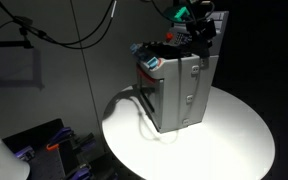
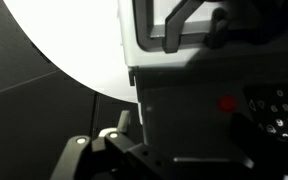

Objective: Press the top and bottom buttons on the right side of the stove

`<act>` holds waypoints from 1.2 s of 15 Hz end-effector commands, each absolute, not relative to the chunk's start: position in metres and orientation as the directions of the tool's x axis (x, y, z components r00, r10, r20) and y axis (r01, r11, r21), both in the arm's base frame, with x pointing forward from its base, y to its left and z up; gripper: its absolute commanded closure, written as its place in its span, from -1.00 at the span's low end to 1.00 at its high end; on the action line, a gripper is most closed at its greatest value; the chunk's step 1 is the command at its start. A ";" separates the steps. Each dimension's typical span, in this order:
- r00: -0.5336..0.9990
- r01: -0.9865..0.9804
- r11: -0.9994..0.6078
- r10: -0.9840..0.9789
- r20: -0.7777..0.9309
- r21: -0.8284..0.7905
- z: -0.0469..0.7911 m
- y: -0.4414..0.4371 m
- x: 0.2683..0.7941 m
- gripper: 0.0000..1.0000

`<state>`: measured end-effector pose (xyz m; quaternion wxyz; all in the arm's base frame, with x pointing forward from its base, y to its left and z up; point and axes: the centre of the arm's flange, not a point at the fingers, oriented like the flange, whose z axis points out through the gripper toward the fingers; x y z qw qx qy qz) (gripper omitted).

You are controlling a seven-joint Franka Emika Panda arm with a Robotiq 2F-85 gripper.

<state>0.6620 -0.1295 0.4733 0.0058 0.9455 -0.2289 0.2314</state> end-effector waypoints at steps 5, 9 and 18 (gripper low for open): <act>0.773 -0.450 -0.889 -0.436 0.461 -0.085 0.472 -0.129 0.680 -1.00; 0.775 -0.449 -0.889 -0.437 0.457 -0.089 0.477 -0.131 0.670 -1.00; 0.799 -0.446 -0.889 -0.447 0.402 -0.103 0.486 -0.132 0.636 -1.00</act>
